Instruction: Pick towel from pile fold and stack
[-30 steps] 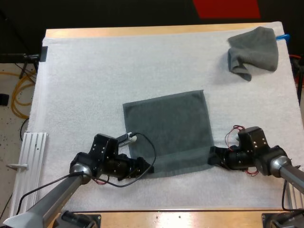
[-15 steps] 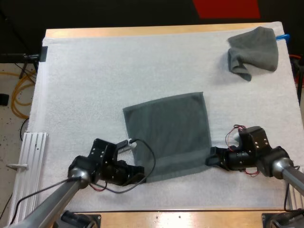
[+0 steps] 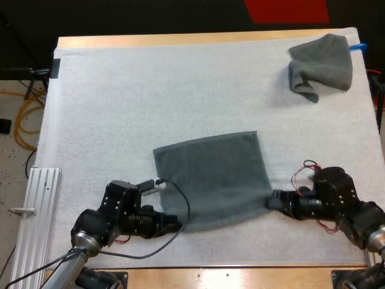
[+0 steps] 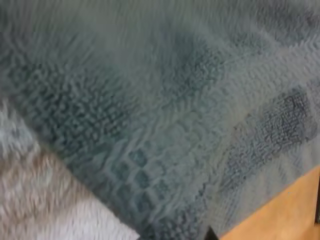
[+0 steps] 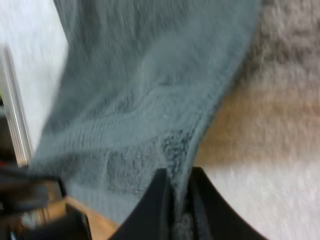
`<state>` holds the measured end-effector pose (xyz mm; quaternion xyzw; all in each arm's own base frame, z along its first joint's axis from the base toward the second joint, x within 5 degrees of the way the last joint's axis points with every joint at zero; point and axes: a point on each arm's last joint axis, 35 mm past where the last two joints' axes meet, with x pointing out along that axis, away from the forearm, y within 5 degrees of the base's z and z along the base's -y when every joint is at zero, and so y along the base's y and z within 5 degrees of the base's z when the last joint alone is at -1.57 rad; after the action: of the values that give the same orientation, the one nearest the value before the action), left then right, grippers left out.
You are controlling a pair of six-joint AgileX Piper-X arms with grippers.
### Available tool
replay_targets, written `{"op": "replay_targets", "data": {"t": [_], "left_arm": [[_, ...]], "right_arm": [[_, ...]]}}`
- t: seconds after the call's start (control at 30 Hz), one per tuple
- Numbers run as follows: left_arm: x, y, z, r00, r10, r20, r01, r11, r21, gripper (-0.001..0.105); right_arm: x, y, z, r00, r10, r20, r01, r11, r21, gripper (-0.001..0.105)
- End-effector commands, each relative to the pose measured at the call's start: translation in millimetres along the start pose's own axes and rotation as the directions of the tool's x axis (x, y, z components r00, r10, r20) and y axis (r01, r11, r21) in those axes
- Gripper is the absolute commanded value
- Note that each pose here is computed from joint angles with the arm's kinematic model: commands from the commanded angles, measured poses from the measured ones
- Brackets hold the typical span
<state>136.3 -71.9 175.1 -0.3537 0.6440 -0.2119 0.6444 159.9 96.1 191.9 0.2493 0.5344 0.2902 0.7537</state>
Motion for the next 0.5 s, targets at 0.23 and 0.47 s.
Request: {"op": "replay_targets", "data": {"t": [0.23,0.47], "left_arm": [[-18,-1,33,0.962,-0.09,0.258,0.094,0.996,-0.004,0.0],[-11,16,64,0.949,-0.177,0.263,0.19,0.981,-0.026,0.0]], "right_arm": [[33,-5,30,0.99,0.065,0.122,-0.078,0.991,0.106,0.0],[54,-9,52,0.978,0.046,0.202,-0.077,0.986,0.148,0.0]]}}
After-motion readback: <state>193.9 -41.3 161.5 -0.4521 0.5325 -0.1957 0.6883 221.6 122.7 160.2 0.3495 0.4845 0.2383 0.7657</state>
